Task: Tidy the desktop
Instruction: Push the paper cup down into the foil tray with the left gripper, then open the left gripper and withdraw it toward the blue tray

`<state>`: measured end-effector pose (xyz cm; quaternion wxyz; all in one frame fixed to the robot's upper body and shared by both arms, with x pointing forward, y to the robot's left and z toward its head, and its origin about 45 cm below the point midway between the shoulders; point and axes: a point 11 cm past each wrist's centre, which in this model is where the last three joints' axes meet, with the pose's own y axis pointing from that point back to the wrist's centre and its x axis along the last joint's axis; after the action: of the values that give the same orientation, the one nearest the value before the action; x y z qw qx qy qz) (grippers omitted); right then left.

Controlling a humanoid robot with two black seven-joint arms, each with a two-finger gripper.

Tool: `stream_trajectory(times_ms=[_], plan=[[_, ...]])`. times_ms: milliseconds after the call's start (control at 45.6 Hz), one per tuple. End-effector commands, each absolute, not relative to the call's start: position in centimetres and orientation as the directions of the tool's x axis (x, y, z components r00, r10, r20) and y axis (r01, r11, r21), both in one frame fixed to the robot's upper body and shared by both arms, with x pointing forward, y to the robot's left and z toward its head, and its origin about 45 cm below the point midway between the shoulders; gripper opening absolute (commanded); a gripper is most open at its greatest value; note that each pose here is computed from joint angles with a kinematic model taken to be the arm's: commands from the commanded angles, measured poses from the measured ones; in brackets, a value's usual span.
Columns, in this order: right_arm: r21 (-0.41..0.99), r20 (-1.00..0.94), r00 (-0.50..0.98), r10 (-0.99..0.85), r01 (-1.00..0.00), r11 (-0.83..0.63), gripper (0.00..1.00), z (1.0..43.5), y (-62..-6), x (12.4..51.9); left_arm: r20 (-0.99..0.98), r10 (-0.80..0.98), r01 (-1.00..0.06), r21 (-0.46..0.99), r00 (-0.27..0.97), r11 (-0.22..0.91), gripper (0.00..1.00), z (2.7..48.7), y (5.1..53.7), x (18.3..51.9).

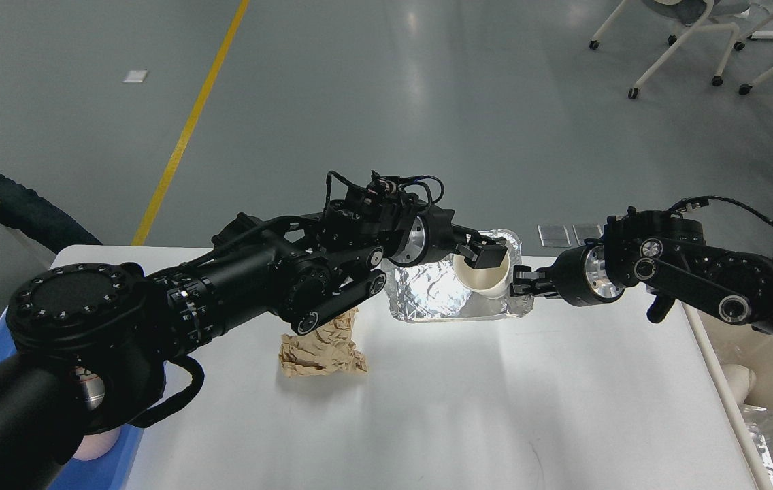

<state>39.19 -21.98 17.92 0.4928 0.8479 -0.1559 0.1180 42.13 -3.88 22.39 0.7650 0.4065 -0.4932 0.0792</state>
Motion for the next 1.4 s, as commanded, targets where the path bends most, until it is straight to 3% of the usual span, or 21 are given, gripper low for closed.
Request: stream_trajectory(times_ms=[0,614,921,1162,1381], plan=[[0.798,0.353,0.924,-0.149,-0.38,-0.467,0.0,17.9,-22.0,39.2,0.837,-0.253,-0.544,0.516,0.486,0.662,0.97,22.6,-3.7,42.5],[0.794,0.354,0.924,-0.143,-0.378,-0.476,0.0,18.0,-21.5,39.2,0.874,-0.16,-0.595,0.436,0.459,0.676,0.97,21.4,-3.2,42.6],[0.793,0.353,0.924,-0.149,-0.379,-0.477,0.0,18.1,-21.6,39.3,0.882,-0.077,-0.628,0.39,0.465,0.673,0.97,24.1,-2.6,44.3],[0.791,0.349,0.922,-0.165,-0.385,-0.476,0.0,18.0,-21.9,39.2,0.782,0.051,-0.668,0.494,0.621,0.557,0.97,25.2,6.9,48.4],[0.757,0.333,0.913,-0.236,-0.408,-0.511,0.0,18.4,-22.1,39.4,0.722,0.206,-0.706,0.504,0.66,0.498,0.97,27.2,16.2,49.8]])
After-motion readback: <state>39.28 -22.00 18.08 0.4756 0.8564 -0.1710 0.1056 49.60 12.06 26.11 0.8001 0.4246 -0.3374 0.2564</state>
